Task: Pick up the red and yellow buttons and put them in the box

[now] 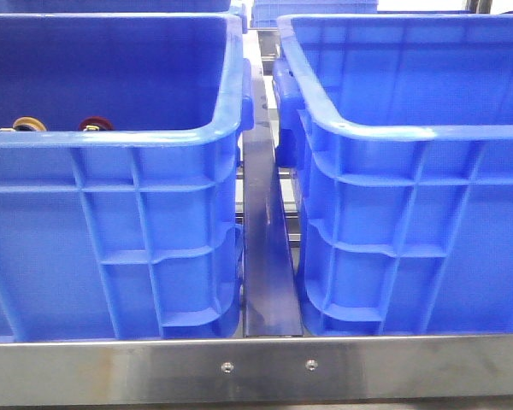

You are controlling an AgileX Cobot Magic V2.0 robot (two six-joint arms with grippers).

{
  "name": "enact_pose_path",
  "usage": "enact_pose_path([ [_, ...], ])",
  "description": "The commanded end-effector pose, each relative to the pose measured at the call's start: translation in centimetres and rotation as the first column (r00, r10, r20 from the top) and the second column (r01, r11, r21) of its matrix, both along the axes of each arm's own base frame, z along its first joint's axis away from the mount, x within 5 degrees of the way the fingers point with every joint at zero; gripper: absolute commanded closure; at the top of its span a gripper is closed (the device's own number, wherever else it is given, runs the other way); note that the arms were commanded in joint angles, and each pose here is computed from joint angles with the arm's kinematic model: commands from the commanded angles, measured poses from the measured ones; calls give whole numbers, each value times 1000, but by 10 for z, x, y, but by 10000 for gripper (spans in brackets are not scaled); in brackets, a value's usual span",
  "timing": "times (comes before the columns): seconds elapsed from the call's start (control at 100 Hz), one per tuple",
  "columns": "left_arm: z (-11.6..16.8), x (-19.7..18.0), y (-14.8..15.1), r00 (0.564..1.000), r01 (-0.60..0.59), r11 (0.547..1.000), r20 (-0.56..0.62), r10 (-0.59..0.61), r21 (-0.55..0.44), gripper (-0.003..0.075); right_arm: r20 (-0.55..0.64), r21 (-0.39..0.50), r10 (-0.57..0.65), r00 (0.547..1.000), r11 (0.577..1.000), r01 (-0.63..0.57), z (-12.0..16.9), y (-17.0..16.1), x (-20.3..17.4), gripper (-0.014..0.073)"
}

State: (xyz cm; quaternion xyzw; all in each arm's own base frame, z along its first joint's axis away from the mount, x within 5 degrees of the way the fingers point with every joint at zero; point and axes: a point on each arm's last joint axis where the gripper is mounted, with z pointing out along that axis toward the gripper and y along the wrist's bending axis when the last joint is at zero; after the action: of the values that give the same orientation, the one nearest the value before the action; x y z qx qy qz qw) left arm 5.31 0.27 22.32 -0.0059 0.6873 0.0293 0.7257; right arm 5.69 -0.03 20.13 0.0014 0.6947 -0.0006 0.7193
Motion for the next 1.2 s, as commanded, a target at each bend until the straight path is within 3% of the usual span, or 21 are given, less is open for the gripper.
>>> enact_pose_path([
  [0.0, 38, -13, -1, 988, 7, 1000, 155, -6, -3, 741, 100, -8, 7, 995, 1000, -6, 7, 1, -2, 697],
  [0.22, 85, -30, -3, 968, 64, 997, 247, -54, -32, 741, 100, -8, 7, 995, 1000, -6, 7, 1, -2, 697],
  [0.45, 116, -7, -5, 995, 99, 994, 23, -98, -45, 741, 100, -8, 7, 995, 1000, -6, 7, 1, -2, 697],
  [0.64, 137, 34, -7, 975, 95, 994, -194, -104, -55, 716, 100, -8, 7, 995, 1000, -6, 7, 1, -2, 697],
  [0.73, 145, 57, -9, 958, 91, 994, -268, -103, -59, 605, 100, -8, 7, 995, 1000, -6, 7, 1, -2, 697],
  [0.88, 152, 94, -10, 931, 86, 994, -349, -103, -65, 277, 100, -8, 7, 995, 1000, -6, 7, 1, -2, 697],
  [0.95, 153, 112, -11, 910, 83, 994, -402, -103, -67, 177, 100, -8, 7, 995, 1000, -6, 7, 1, -2, 697],
  [1.04, 149, 136, -12, 867, 77, 995, -488, -102, -70, 165, 100, -8, 7, 995, 1000, -6, 7, 1, -2, 697],
  [1.19, 136, 178, -16, 757, 65, 993, -643, -114, -100, 164, 100, -8, 7, 995, 1000, -6, 7, 1, -2, 697],
])
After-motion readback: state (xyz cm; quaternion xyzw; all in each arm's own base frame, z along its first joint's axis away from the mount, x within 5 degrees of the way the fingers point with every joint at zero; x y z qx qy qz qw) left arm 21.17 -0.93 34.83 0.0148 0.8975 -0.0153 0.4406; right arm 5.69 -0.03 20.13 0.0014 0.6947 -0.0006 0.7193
